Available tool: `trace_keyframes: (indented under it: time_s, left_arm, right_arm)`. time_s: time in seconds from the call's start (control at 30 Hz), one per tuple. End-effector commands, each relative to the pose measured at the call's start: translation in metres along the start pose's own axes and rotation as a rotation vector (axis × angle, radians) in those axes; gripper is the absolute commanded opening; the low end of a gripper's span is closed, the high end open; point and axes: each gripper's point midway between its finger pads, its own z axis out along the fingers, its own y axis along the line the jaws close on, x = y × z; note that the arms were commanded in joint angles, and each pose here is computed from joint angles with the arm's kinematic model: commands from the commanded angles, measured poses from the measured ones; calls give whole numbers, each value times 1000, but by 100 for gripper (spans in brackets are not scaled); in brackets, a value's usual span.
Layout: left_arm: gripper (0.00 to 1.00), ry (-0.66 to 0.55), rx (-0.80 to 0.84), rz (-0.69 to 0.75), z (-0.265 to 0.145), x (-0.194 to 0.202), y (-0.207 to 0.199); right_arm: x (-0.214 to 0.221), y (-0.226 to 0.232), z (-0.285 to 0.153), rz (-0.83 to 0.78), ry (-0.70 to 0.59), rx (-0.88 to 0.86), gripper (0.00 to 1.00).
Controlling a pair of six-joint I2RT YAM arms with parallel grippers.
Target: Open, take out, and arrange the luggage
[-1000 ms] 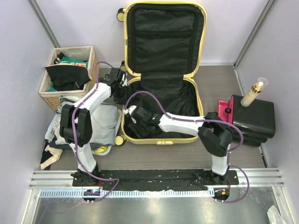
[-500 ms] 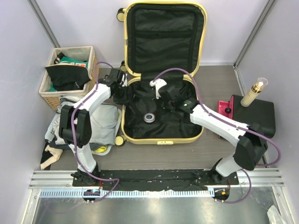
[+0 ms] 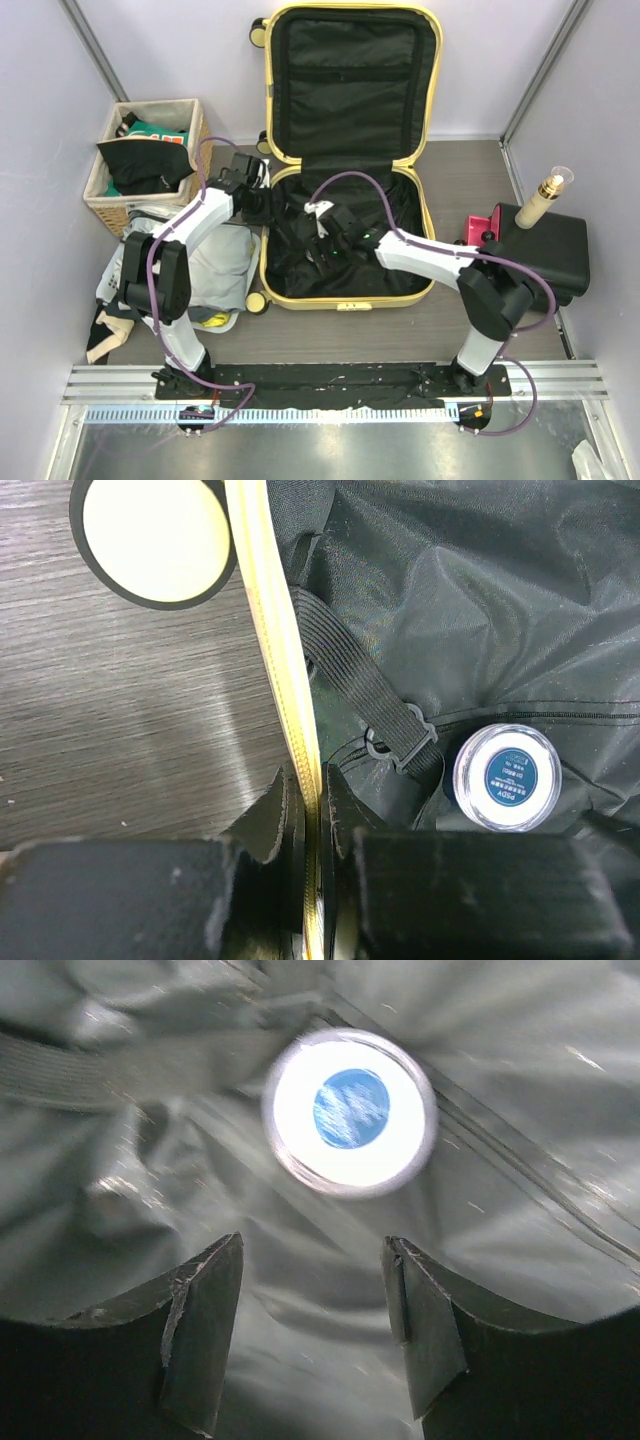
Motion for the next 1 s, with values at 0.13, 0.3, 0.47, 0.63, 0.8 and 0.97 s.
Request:
trace_keyframes:
  time_s: [0.13, 0.3, 0.47, 0.63, 0.8, 0.97]
  left_arm:
    - [0, 41, 89, 79, -13, 11, -21]
    - [0, 52, 67, 135, -23, 7, -17]
    - [0, 51, 100, 133, -23, 11, -22]
    - [0, 36, 84, 143, -29, 8, -19]
    - [0, 31, 49, 155, -30, 10, -12]
    - [0, 44, 62, 151, -27, 12, -15]
  right_arm:
    - [-39, -1, 23, 154, -85, 154, 66]
    - [-43, -12, 28, 179, -77, 232, 67]
    - [-44, -9, 44, 160, -54, 220, 73]
    - [-42, 6, 60, 164, -21, 150, 73]
    - [-25, -4, 71, 161, 22, 194, 73]
    - [-8, -8, 83, 151, 62, 210, 73]
